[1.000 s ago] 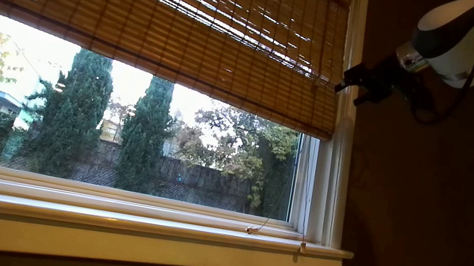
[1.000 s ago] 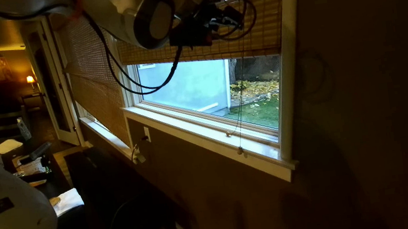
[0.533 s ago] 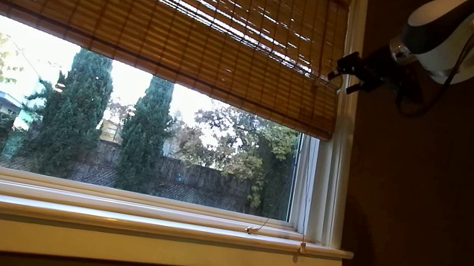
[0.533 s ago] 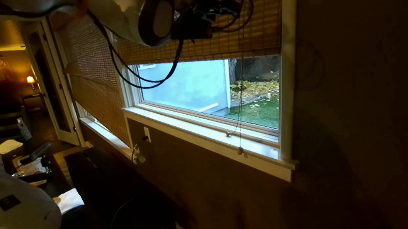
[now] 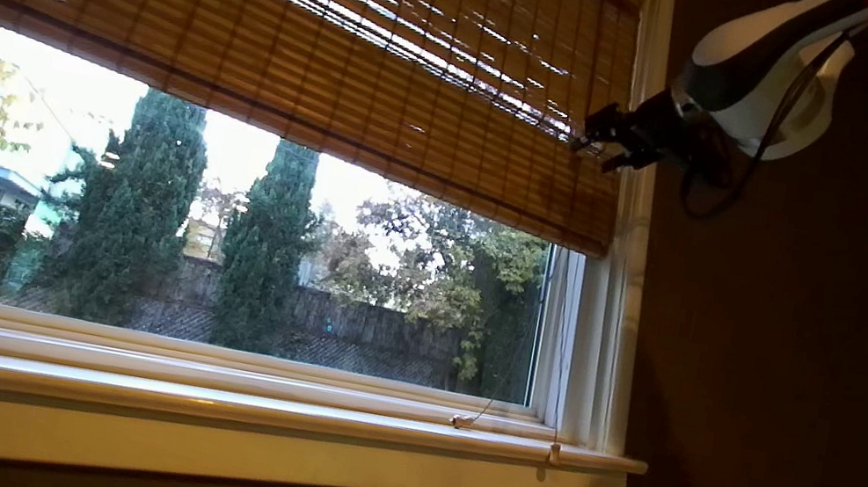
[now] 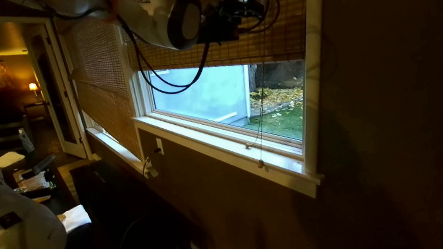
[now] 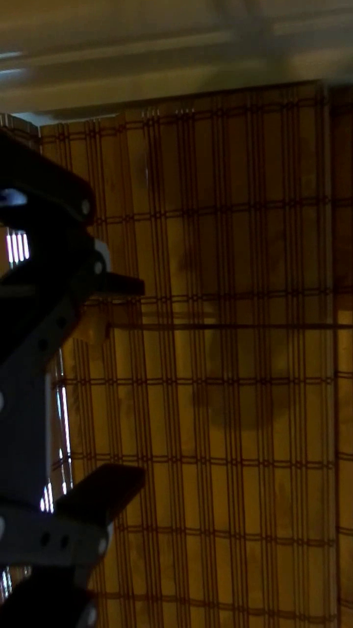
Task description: Pull the white cord on the right side of the window
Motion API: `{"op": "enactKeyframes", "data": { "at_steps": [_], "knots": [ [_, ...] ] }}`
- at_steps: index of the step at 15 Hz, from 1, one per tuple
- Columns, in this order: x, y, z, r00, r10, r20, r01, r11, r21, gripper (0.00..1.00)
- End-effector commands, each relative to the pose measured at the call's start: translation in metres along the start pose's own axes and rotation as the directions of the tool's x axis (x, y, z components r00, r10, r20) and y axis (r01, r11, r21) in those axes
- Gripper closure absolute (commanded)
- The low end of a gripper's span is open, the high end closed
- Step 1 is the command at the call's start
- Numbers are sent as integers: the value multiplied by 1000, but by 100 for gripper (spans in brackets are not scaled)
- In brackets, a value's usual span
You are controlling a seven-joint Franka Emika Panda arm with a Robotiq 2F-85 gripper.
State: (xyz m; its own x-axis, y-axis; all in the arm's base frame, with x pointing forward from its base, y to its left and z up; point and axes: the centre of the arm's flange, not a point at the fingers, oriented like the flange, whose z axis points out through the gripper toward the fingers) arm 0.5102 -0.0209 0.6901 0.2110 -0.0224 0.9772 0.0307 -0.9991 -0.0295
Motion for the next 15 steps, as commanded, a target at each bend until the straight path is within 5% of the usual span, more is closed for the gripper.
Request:
{"op": "enactKeyframes", "data": {
  "at_steps": [1, 3, 6, 10, 12, 15],
  "knots": [
    [11, -4, 24, 1000, 6, -18, -7, 1000, -27, 33],
    [10, -3, 32, 1000, 5, -15, -6, 999, -34, 47],
    [10, -1, 40, 1000, 6, -15, -6, 999, -45, 56],
    [11, 1, 47, 1000, 5, -23, -6, 999, -51, 42],
    [11, 0, 49, 1000, 1, -23, -2, 999, -53, 74],
    [8, 0, 52, 1000, -9, -28, 7, 998, -59, 85]
  ]
}}
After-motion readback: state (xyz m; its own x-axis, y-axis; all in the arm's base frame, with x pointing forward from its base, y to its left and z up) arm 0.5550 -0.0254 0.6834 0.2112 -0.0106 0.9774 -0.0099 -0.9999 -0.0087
